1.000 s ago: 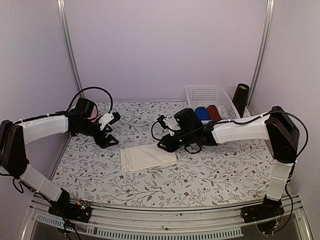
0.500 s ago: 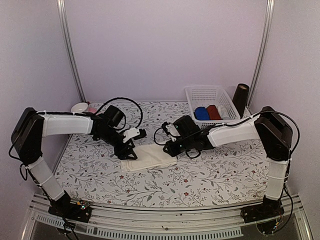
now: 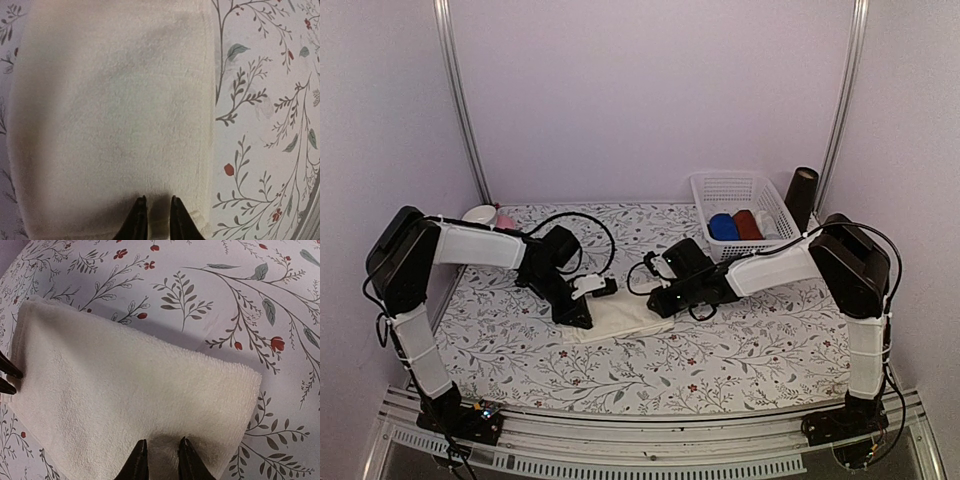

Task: Roll the towels
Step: Smooth out the towel at the center of the board.

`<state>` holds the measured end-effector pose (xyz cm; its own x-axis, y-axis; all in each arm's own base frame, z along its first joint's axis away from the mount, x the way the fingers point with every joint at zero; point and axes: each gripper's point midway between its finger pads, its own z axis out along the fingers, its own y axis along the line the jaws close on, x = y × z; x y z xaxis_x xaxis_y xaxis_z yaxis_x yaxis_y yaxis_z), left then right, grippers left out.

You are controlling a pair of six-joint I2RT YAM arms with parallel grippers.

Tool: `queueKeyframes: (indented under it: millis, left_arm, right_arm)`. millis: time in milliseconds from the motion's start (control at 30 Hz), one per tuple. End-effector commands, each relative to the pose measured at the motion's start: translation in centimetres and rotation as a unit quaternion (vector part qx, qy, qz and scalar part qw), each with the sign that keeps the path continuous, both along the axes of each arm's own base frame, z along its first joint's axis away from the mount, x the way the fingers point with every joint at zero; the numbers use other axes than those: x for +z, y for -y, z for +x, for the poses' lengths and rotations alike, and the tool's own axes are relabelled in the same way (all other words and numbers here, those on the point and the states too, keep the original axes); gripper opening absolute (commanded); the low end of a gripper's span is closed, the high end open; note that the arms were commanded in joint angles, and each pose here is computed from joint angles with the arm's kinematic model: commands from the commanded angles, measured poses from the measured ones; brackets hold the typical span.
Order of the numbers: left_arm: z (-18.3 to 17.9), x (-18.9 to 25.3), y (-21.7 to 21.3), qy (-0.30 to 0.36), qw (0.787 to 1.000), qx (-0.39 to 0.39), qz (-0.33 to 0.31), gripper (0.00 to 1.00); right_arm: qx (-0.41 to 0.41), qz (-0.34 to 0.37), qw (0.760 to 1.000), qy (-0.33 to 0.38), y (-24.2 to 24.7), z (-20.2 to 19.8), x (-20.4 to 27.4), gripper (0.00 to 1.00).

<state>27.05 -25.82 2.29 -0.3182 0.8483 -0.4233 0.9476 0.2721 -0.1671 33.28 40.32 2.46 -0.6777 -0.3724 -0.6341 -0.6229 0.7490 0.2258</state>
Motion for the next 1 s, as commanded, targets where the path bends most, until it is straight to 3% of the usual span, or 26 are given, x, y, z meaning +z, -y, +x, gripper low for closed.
queueKeyframes:
  millis: [0, 200, 367, 433, 500, 600, 833, 967]
  left_arm:
    - [-1.1, -1.1, -1.8, -0.020, 0.999, 0.003, 0.032, 0.11]
    - [-1.6, -2.4, -3.9, -0.038, 0.998, 0.020, 0.054, 0.02]
    - [-1.0, -2.1, -4.6, -0.039, 0.998, 0.031, 0.048, 0.02]
    - [-0.3, -1.1, -4.5, -0.030, 0.998, 0.036, 0.035, 0.08]
    - [0.5, 0.4, -4.1, -0.016, 0.999, 0.039, 0.015, 0.26]
    - [1.5, 2.6, -3.3, 0.005, 0.999, 0.040, -0.014, 0.39]
    - [4.0, 6.9, -1.8, 0.055, 0.995, 0.053, -0.062, 0.41]
    - [5.2, 6.0, -1.8, 0.059, 0.994, 0.071, -0.055, 0.32]
  right_arm:
    - [-0.016, -0.002, 1.000, 0.005, 0.3, 1.0, -0.4, 0.20]
    - [-0.014, -0.003, 1.000, 0.007, 0.8, 0.7, -0.1, 0.15]
    - [-0.006, -0.001, 1.000, 0.011, 0.8, 0.5, 0.2, 0.15]
    - [-0.002, -0.001, 1.000, 0.011, 0.7, 0.4, 0.2, 0.15]
    - [0.005, 0.006, 1.000, 0.009, 0.4, 0.2, 0.6, 0.14]
    - [0.027, 0.026, 0.999, 0.011, -0.3, -0.3, 1.8, 0.14]
    - [0.031, 0.060, 0.997, 0.045, -0.8, 0.1, 5.8, 0.16]
    - [0.016, 0.059, 0.996, 0.060, -0.9, 1.0, 6.5, 0.18]
